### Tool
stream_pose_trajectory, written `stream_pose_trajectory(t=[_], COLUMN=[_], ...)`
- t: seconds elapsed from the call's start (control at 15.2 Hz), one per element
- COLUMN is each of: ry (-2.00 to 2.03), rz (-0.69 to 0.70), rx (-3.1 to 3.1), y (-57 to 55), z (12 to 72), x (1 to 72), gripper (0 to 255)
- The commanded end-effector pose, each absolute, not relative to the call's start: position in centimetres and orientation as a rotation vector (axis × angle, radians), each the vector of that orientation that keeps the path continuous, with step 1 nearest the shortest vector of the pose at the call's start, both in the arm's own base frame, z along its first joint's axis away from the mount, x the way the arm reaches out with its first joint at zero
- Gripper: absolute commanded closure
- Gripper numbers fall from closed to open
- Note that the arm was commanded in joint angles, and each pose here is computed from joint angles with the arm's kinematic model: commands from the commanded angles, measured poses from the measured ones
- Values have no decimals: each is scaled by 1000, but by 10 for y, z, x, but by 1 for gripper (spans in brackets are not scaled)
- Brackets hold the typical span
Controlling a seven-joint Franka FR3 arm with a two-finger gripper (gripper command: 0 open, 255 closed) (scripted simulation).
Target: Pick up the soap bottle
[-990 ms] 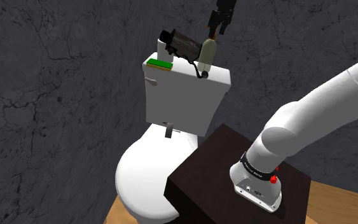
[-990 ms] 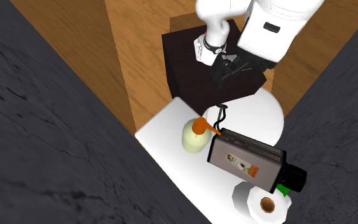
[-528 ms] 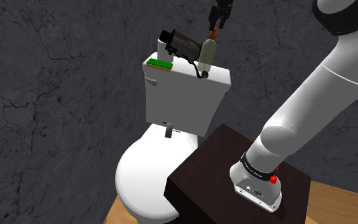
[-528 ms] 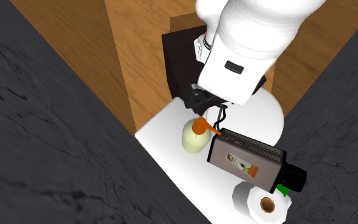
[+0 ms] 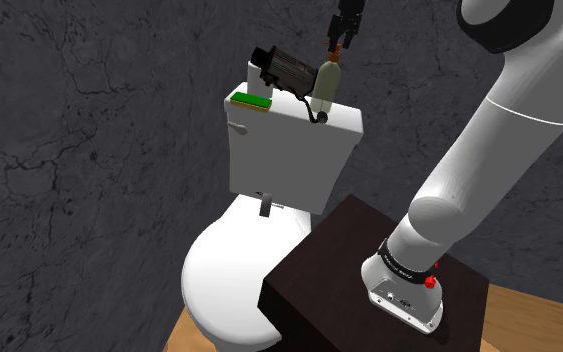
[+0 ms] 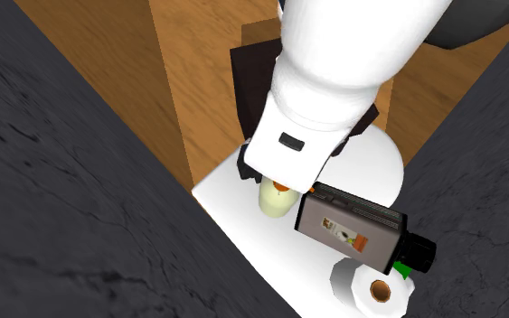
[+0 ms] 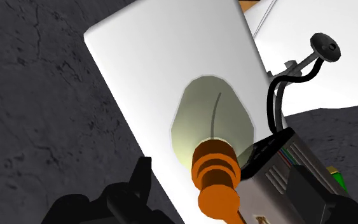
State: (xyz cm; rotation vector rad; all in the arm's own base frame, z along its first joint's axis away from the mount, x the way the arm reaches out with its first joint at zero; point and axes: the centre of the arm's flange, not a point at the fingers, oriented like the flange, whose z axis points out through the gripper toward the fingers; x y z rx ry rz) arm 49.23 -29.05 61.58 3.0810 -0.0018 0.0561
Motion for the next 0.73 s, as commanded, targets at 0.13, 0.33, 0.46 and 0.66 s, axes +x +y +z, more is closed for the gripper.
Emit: stream_pose_trajectory(t=[0.13, 0.33, 0.46, 0.66], ry=[-1, -1, -1, -1], rz=[57, 57, 57, 57], rx=[3081, 3081, 3081, 3081], y=[-291, -291, -291, -291], z=[597, 597, 597, 597], x=[492, 492, 492, 492], gripper=[0, 255, 255, 255])
